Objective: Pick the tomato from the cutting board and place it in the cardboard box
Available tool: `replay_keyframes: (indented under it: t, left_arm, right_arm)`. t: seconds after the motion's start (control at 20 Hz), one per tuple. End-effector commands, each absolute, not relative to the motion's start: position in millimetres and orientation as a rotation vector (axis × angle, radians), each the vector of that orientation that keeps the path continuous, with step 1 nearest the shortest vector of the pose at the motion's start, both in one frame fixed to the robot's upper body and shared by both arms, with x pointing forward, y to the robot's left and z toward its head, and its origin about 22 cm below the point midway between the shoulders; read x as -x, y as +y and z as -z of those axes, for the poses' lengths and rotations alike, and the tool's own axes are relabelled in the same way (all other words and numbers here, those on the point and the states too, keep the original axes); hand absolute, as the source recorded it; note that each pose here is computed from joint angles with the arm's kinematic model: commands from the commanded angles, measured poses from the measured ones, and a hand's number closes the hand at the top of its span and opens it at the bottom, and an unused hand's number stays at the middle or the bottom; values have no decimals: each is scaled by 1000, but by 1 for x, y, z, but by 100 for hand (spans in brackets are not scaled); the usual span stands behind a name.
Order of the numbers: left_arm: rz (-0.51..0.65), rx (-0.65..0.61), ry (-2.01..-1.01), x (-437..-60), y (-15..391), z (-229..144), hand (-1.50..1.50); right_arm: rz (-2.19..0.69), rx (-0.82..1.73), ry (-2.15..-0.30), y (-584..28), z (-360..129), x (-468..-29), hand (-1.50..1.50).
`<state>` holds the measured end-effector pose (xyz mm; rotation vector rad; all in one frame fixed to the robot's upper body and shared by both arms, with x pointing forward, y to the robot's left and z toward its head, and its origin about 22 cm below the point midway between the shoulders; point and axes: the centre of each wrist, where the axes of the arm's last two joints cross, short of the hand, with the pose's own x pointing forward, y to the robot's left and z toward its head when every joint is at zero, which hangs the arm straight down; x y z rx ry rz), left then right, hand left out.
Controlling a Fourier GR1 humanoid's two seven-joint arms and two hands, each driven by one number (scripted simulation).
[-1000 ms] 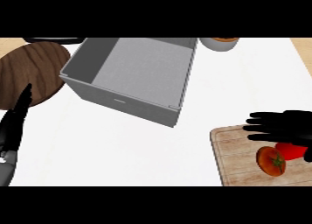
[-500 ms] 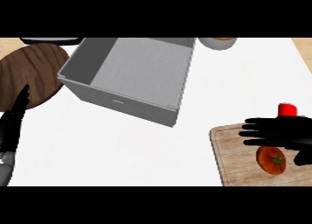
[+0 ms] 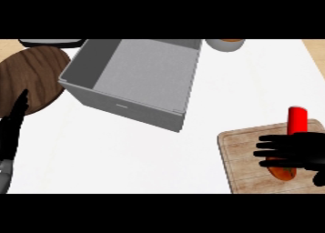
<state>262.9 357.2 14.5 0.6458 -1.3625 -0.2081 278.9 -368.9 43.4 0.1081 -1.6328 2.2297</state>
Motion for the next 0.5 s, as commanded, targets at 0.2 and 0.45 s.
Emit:
replay_keyframes:
  t: [0.2, 0.45]
  left_arm:
    - [221, -628, -1372, -261, 350, -17, 0]
    - [209, -650, -1376, -250, 347, -6, 0]
  right_arm:
    - [-2342, -156, -1604, -379, -21, -273, -150]
    - [-2342, -110, -1591, -365, -5, -267, -150]
